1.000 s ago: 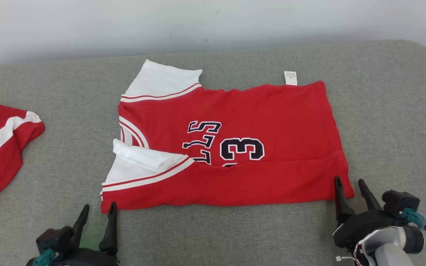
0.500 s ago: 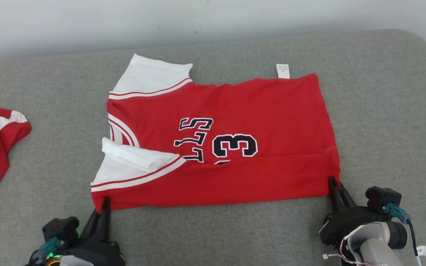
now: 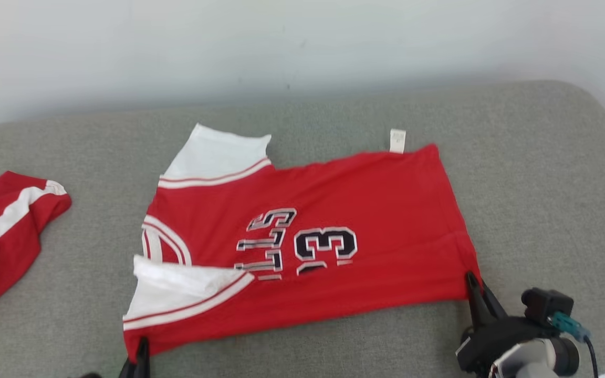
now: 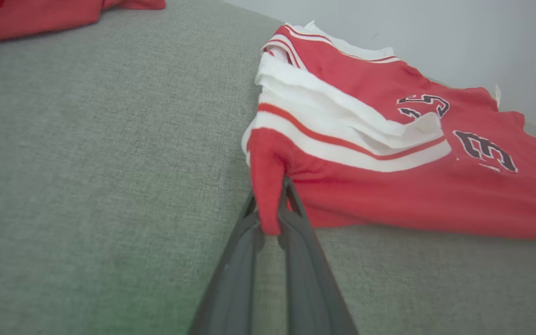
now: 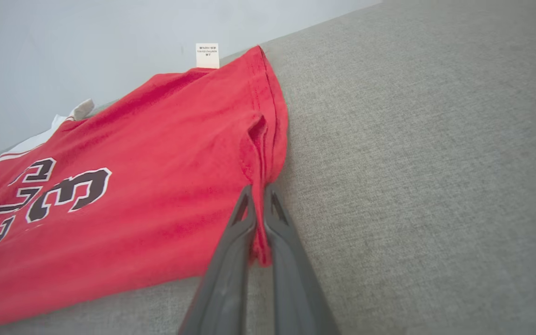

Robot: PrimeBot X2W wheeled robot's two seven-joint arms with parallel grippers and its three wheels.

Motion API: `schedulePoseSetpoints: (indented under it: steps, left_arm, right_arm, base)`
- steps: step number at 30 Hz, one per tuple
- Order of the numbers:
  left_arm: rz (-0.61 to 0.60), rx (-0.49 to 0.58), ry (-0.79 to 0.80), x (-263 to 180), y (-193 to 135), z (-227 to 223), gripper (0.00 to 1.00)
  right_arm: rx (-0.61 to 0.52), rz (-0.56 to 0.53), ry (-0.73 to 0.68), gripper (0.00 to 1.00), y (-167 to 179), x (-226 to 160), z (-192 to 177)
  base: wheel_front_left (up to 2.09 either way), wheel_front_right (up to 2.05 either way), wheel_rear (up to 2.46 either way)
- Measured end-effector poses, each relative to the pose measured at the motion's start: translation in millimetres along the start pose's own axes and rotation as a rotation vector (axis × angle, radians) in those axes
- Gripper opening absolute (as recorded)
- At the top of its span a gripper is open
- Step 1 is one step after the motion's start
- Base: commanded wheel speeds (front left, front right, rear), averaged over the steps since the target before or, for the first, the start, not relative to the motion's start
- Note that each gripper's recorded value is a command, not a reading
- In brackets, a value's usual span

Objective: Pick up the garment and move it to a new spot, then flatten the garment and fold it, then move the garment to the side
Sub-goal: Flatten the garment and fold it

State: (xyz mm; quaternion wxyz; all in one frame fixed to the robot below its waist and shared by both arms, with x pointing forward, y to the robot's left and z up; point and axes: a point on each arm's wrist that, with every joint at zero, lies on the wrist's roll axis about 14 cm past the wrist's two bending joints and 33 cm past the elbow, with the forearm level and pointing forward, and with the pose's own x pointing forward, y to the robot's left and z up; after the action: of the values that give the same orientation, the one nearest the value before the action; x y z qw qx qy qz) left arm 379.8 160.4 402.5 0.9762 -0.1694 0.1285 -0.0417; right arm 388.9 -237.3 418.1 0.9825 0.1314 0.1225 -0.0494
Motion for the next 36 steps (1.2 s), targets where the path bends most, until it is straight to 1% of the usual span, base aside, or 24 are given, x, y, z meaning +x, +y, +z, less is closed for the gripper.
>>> schedulePoseSetpoints:
  steps: [6,10,12,14,15,16,17,18,24,26,28,33,36]
  left_arm:
    - [0.024,-0.034,-0.017,-24.2,0.8,-3.5,0.00]
    - [0.029,-0.039,-0.021,-36.2,0.0,-5.9,0.00]
    - [0.035,-0.042,-0.017,-43.4,0.2,-9.5,0.00]
    - [0.037,-0.036,0.005,-46.9,0.4,-16.7,0.00]
    - [0.031,-0.020,0.015,-47.8,-0.6,-19.4,0.22]
    - [0.027,0.003,0.019,-48.0,-0.4,-19.6,0.46]
    - [0.025,0.026,0.019,-48.0,0.5,-18.6,0.95]
    - [0.029,0.041,0.016,-48.2,2.0,-17.1,1.00]
    - [0.038,0.058,-0.042,-46.1,4.6,1.4,1.00]
    - [0.037,0.075,-0.092,-45.9,4.2,17.0,1.00]
    - [0.039,0.085,-0.125,-47.7,3.5,26.4,1.00]
    - [0.037,0.170,-0.211,-49.0,1.0,55.3,1.00]
    - [0.031,0.212,-0.248,-48.6,-2.0,68.3,1.00]
  right_arm:
    - [0.003,0.011,0.001,0.00,-2.4,-19.1,-1.8]
    - [0.007,0.002,0.043,0.00,-8.0,-35.1,-13.1]
    - [0.018,-0.004,0.057,0.00,-9.2,-44.3,-15.8]
    - [0.060,-0.016,0.071,0.00,-8.9,-48.2,-18.6]
    - [0.068,-0.019,0.072,0.50,-8.9,-50.0,-19.3]
    - [0.067,-0.019,0.068,1.00,-8.7,-51.3,-18.5]
    - [0.062,-0.019,0.061,1.00,-8.7,-51.7,-15.9]
    - [0.056,-0.017,0.047,1.00,-7.9,-51.4,-11.8]
    - [0.021,0.011,-0.027,1.00,0.1,-51.2,8.4]
    - [0.004,0.033,-0.096,1.00,6.8,-51.7,23.5]
    - [-0.010,0.051,-0.130,1.00,12.6,-52.8,29.9]
    - [-0.033,0.097,-0.226,1.00,28.1,-53.7,47.3]
    - [-0.045,0.123,-0.258,1.00,37.2,-53.5,52.6]
  base:
    - [0.00,0.00,0.00]
    - [0.00,0.00,0.00]
    - [0.00,0.00,0.00]
    - [0.00,0.00,0.00]
    - [0.00,0.00,0.00]
    - [0.00,0.00,0.00]
    - [0.00,0.00,0.00]
    - [0.00,0.00,0.00]
    - [0.00,0.00,0.00]
    - [0.00,0.00,0.00]
    - [0.00,0.00,0.00]
    - [0.00,0.00,0.00]
    - [0.00,0.00,0.00]
